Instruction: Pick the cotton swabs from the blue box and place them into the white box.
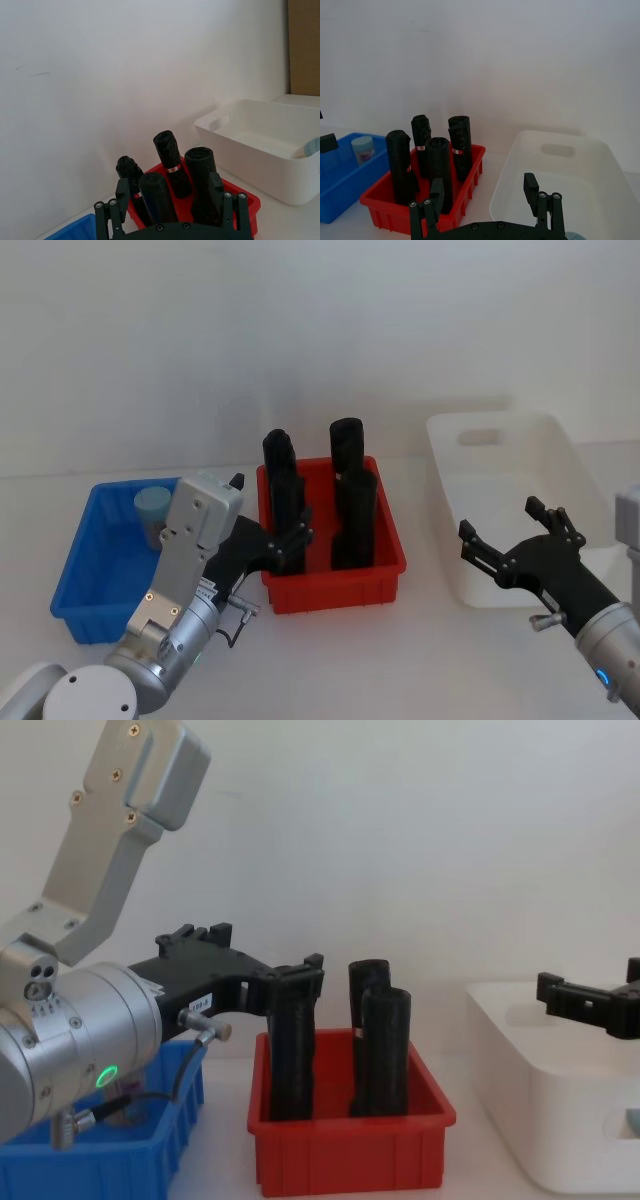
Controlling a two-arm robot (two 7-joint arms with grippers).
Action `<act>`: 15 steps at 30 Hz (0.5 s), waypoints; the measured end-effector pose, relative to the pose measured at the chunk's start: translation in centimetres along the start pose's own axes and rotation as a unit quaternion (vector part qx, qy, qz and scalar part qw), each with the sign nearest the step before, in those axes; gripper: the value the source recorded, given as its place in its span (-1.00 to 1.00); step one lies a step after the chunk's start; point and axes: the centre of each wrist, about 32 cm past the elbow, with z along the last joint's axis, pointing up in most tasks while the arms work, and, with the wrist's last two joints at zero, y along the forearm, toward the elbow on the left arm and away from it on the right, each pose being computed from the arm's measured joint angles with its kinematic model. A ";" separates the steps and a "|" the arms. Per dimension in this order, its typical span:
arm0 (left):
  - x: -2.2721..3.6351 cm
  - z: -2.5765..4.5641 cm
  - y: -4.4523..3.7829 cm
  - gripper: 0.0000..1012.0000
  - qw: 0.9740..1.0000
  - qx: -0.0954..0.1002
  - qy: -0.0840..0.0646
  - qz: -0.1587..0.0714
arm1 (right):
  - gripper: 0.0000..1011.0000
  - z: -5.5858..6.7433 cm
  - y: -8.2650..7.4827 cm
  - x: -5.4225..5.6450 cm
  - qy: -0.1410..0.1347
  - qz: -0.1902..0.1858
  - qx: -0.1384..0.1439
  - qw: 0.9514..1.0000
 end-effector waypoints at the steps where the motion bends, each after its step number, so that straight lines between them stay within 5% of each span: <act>1: 0.00 0.00 0.00 0.98 1.000 0.000 0.000 0.000 | 0.98 0.0 0.1 0.0 0.000 0.001 0.000 1.000; 15: 0.00 -0.01 0.00 0.98 1.000 0.000 0.000 0.000 | 0.98 -1.1 3.9 0.3 -0.009 0.035 -0.004 0.999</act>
